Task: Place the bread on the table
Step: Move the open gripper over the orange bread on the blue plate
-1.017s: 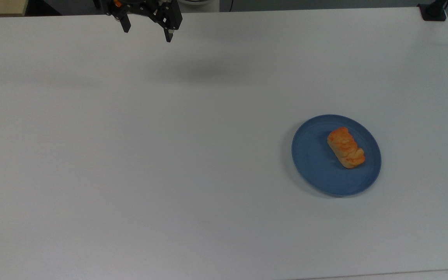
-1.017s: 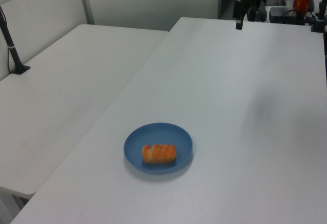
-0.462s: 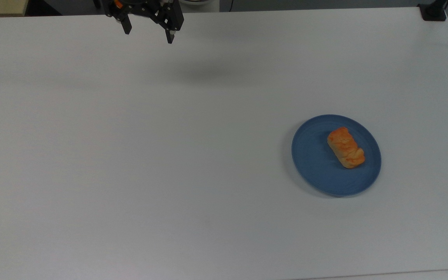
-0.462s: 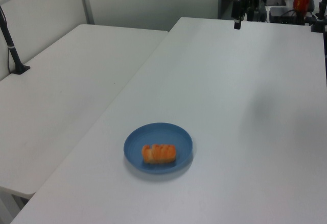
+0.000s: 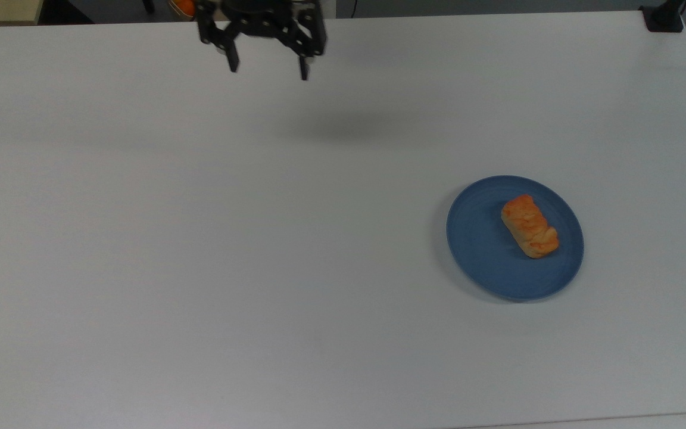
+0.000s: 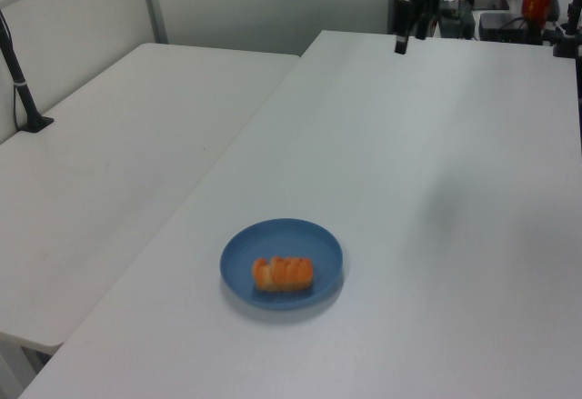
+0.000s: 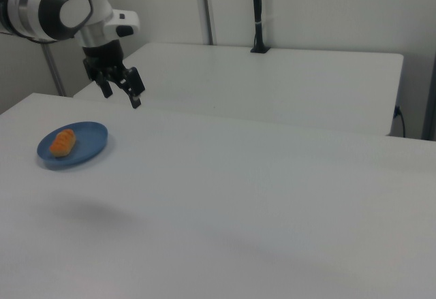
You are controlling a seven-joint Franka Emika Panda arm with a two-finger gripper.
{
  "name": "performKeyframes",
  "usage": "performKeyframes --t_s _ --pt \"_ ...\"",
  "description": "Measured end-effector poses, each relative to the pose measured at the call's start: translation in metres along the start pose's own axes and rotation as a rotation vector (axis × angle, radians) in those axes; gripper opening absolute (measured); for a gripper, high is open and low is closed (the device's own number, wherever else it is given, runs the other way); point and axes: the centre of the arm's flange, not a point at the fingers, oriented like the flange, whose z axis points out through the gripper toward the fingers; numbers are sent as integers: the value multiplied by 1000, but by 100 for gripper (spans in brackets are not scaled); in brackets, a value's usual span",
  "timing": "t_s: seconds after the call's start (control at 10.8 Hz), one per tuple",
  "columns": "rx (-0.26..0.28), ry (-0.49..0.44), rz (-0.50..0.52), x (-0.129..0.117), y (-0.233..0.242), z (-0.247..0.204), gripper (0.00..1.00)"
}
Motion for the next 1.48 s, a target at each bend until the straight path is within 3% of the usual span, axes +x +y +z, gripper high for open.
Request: performKeyframes --t_s 0.37,0.92,1.11,1.48 --pt "71 115 -56 30 -103 56 100" --pt "120 141 -163 34 -244 151 100" --pt "123 144 -193 30 -278 181 100" --pt "102 144 -272 0 -329 195 100"
